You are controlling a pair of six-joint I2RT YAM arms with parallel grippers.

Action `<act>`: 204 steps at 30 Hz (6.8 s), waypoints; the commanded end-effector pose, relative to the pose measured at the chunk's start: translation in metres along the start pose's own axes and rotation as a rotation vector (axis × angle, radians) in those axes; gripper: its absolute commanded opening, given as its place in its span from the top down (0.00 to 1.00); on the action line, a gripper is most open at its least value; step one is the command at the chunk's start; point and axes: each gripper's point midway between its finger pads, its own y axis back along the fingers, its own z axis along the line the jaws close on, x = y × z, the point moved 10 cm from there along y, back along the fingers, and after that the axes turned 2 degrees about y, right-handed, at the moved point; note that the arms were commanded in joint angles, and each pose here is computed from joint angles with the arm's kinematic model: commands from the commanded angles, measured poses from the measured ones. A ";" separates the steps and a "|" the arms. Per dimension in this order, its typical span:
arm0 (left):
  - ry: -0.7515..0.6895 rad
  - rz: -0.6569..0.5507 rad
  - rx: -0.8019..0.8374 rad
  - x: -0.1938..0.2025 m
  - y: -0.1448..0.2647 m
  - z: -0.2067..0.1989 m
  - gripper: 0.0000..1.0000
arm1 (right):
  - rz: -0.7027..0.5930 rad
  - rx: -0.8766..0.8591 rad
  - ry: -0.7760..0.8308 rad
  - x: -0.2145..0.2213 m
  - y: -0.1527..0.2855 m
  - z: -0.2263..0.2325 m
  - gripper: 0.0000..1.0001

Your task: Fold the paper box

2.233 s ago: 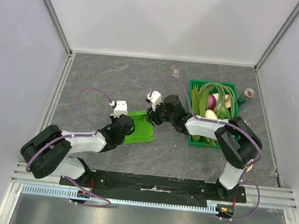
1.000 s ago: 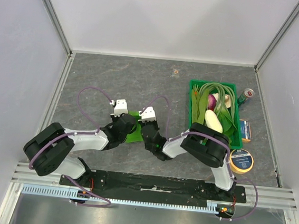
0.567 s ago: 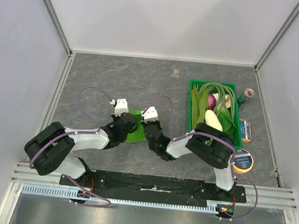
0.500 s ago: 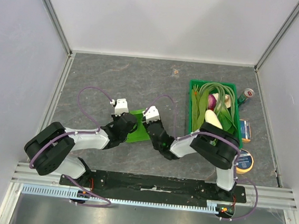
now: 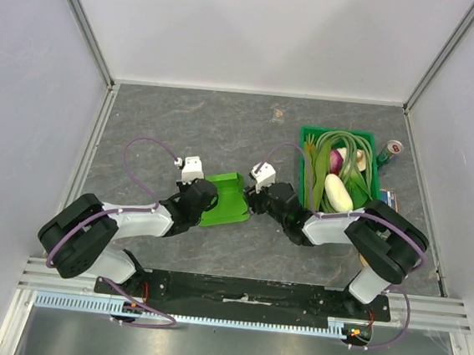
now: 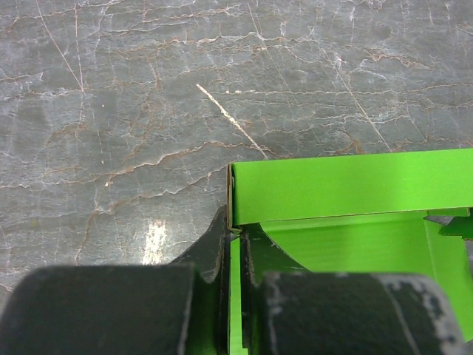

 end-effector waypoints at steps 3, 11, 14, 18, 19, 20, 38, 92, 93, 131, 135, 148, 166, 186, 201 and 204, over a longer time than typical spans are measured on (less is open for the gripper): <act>-0.003 0.014 -0.027 0.003 0.001 0.002 0.98 | -0.062 -0.074 0.043 -0.021 -0.024 0.010 0.42; -0.027 -0.002 -0.026 -0.003 0.002 0.002 0.98 | -0.045 -0.178 0.031 -0.023 -0.022 0.002 0.49; -0.032 -0.010 -0.033 -0.004 0.002 0.003 0.98 | -0.043 -0.172 -0.039 -0.016 0.009 -0.001 0.42; -0.039 -0.008 -0.035 -0.003 0.001 0.003 0.98 | -0.032 -0.060 -0.079 -0.023 0.032 -0.014 0.39; -0.039 -0.007 -0.034 -0.003 0.001 0.002 0.98 | -0.034 -0.029 -0.082 -0.025 0.033 -0.019 0.39; -0.041 -0.005 -0.037 -0.002 0.001 0.003 0.98 | -0.032 0.051 -0.079 -0.027 0.034 -0.028 0.39; -0.048 0.002 -0.025 -0.003 -0.002 -0.002 0.98 | 0.108 -0.110 0.156 -0.033 -0.046 -0.033 0.55; -0.056 0.038 -0.004 0.002 -0.003 -0.004 0.98 | -0.164 -0.020 0.087 -0.037 -0.080 0.024 0.85; -0.056 0.044 -0.001 0.003 -0.002 -0.004 0.98 | -0.162 -0.024 0.082 -0.037 -0.081 0.024 0.88; 0.093 0.209 -0.013 0.019 -0.002 -0.016 0.98 | -0.149 0.477 -0.119 -0.007 -0.058 0.058 0.93; 0.085 0.203 -0.036 0.015 -0.001 -0.014 0.98 | -0.121 0.354 -0.030 -0.018 -0.034 0.053 0.66; 0.059 0.184 -0.031 0.013 0.003 -0.008 0.98 | -0.097 0.068 -0.106 -0.034 0.010 -0.024 0.27; 0.007 0.183 -0.005 0.009 0.003 -0.010 0.98 | -0.058 -0.302 0.170 -0.030 -0.041 -0.051 0.41; -0.039 0.186 0.017 0.004 -0.002 -0.020 0.98 | -0.174 -0.218 0.165 -0.040 -0.066 -0.038 0.68; -0.029 0.195 0.009 0.006 -0.002 -0.019 0.98 | -0.199 -0.159 0.083 -0.053 -0.081 -0.019 0.82; -0.028 0.192 0.008 0.005 -0.002 -0.020 0.98 | -0.201 -0.133 0.078 -0.054 -0.083 -0.020 0.76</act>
